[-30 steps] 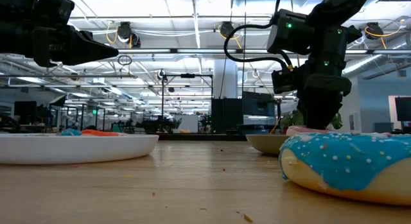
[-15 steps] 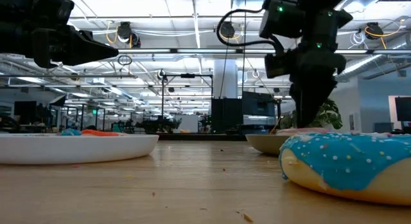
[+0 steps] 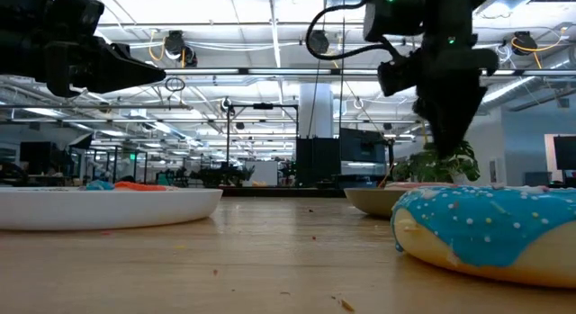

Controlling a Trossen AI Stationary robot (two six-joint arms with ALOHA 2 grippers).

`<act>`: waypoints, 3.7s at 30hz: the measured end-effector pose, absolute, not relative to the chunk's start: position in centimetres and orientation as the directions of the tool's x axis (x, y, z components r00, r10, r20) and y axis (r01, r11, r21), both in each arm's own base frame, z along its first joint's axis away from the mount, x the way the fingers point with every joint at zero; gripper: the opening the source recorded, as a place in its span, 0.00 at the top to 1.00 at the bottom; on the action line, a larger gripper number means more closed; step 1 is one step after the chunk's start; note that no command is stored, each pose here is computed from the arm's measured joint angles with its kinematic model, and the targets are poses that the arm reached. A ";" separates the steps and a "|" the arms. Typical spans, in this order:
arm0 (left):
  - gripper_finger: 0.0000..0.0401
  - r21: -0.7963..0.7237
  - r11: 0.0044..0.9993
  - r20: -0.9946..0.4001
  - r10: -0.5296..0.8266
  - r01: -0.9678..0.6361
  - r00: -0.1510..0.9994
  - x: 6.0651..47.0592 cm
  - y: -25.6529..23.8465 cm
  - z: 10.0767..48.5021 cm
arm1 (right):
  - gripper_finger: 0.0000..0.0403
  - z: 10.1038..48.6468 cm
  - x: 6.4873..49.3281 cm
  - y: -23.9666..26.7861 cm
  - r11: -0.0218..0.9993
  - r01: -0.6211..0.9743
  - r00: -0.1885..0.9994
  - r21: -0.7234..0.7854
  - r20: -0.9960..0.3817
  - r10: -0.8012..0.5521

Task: Pick & Place donuts
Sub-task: Put the large black donut on the gray plate

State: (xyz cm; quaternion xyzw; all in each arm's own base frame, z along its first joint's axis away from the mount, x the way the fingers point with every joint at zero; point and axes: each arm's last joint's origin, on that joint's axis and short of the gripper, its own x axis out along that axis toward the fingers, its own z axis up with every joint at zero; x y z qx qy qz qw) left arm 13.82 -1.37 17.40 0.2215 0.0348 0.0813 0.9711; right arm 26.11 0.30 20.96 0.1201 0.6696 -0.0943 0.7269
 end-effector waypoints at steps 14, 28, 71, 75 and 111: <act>0.86 0.432 0.891 -0.031 0.174 -0.143 0.984 13.8 -1.4 17.4 | 0.98 26.7 25.7 9.3 0.982 0.182 0.205 -0.054 -0.974 -0.092; 0.86 0.428 0.892 -0.030 0.173 -0.144 0.984 13.8 -1.4 17.4 | 0.99 24.7 23.2 16.3 0.995 0.046 0.230 0.089 -0.970 0.076; 0.86 0.414 0.898 -0.025 0.173 -0.147 0.985 13.8 -1.4 17.5 | 1.00 21.6 25.0 25.5 0.996 0.053 0.139 0.077 -0.988 0.069; 0.86 0.414 0.898 -0.025 0.173 -0.147 0.985 13.8 -1.4 17.5 | 1.00 21.1 25.0 25.7 0.996 0.048 0.129 0.070 -0.990 0.063; 0.86 0.429 0.892 -0.026 0.173 -0.145 0.985 13.8 -1.4 17.5 | 0.53 20.8 25.2 25.6 0.999 -0.024 0.165 0.048 -0.985 0.051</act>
